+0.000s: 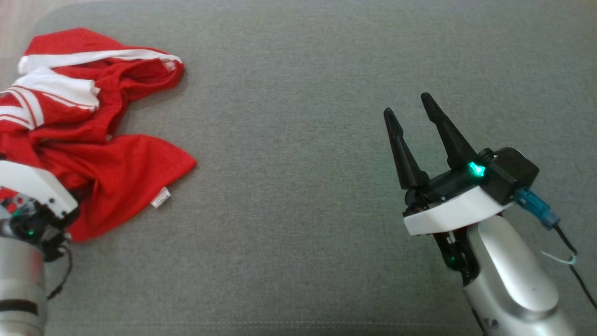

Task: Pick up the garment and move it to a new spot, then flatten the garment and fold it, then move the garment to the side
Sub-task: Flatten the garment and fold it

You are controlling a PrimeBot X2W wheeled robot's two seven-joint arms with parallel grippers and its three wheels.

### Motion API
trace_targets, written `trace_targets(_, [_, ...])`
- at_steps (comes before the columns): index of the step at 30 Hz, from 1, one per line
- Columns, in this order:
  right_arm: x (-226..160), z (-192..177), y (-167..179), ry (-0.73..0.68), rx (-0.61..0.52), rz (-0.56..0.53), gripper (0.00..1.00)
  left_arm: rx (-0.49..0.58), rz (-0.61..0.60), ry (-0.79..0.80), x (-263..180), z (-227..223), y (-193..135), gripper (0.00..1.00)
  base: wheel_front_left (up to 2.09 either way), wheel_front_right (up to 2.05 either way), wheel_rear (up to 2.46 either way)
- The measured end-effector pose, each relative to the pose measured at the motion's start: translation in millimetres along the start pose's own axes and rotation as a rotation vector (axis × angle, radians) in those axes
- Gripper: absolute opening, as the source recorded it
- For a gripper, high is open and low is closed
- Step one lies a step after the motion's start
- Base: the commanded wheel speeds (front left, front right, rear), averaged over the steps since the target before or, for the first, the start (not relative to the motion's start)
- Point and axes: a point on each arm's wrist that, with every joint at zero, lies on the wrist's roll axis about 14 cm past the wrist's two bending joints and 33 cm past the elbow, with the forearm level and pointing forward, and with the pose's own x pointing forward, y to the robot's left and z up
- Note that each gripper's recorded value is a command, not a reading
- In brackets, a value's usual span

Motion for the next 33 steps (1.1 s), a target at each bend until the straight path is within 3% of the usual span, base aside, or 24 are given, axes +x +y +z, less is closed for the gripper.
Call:
trace_targets(5, [-2,-3,-3,0.008,0.003,-0.009,1.0,0.015,-0.001,0.016,2,5,-4,1.0,0.0,0.0,0.0])
trace_targets(6, [-2,-3,-3,0.009,0.003,-0.008,1.0,0.016,-0.002,0.018,2,5,-4,0.74,0.0,0.0,0.0])
trace_targets(7, [-2,-3,-3,0.009,0.003,-0.008,1.0,0.018,-0.001,0.018,2,5,-4,0.0,0.0,0.0,0.0])
trace_targets(16, [-2,7,4,-0.01,-0.001,0.002,1.0,0.076,-0.03,-0.045,-10,16,-15,0.0,0.0,0.0,0.0])
trace_targets(25, [-11,39,19,-0.082,-0.013,0.01,1.0,0.228,-0.085,-0.254,-59,65,-35,0.0,0.0,0.0,0.0])
trace_targets(33, [-28,46,32,-0.098,-0.001,0.003,1.0,0.395,-0.169,-0.41,-112,91,-69,0.0,0.0,0.0,0.0])
